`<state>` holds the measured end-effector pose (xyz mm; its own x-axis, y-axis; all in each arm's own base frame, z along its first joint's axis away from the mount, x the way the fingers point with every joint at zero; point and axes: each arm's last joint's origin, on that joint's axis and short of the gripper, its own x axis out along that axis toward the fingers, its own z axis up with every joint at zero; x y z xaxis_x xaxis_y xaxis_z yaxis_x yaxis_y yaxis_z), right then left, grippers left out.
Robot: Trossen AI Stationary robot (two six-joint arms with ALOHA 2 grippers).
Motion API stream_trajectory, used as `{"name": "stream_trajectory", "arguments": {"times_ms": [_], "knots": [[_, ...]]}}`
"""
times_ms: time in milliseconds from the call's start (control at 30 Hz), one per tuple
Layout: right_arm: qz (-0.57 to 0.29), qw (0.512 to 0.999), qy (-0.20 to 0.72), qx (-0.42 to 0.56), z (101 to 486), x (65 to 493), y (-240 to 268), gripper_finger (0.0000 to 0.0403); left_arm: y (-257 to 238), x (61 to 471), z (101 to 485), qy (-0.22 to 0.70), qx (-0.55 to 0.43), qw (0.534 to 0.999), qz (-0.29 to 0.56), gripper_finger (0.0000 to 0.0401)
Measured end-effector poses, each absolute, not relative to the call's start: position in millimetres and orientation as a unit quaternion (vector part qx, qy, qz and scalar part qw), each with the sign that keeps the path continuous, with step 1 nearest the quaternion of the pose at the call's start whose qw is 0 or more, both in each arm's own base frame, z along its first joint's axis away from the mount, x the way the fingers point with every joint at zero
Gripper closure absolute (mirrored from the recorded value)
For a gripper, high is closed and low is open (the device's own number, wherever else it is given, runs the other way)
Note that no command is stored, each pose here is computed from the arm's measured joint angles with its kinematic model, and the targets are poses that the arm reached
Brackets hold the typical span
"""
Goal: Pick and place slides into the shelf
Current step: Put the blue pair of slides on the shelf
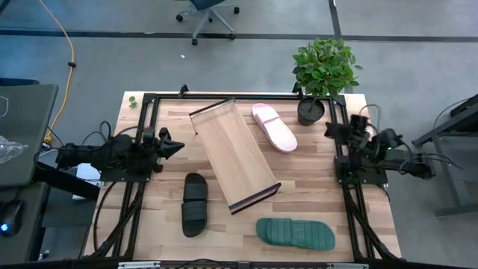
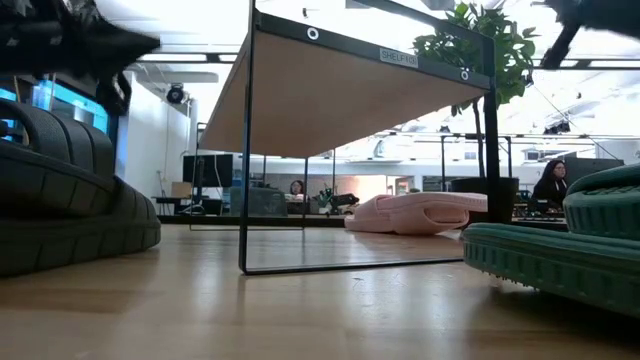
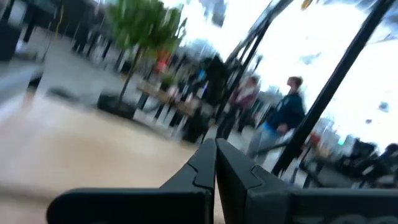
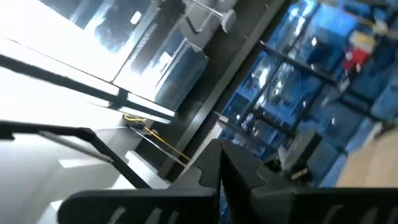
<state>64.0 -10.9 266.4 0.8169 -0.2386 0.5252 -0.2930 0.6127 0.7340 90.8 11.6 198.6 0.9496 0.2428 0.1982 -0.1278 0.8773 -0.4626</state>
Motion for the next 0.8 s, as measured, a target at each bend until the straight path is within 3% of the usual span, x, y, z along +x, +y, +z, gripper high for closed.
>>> {"name": "stream_trajectory", "arguments": {"times_ms": [167, 367, 600, 800], "knots": [[-0.001, 0.87, -0.304, 0.388, 298, 48, -9, 0.0402, 12, 81, 229, -0.206, -0.195, 0.954, 0.095, 0.04], [-0.023, 0.895, -0.277, 0.35, 329, 41, -8, 0.0402, 10, 64, 282, -0.216, -0.121, 0.963, 0.111, 0.04], [-0.025, 0.916, -0.209, 0.342, 355, 59, -9, 0.0402, 10, 55, 346, -0.113, -0.059, 0.983, 0.129, 0.04], [-0.017, 0.935, -0.136, 0.327, 374, 86, -9, 0.0402, 9, 72, 392, -0.013, -0.015, 0.994, 0.11, 0.04]]}}
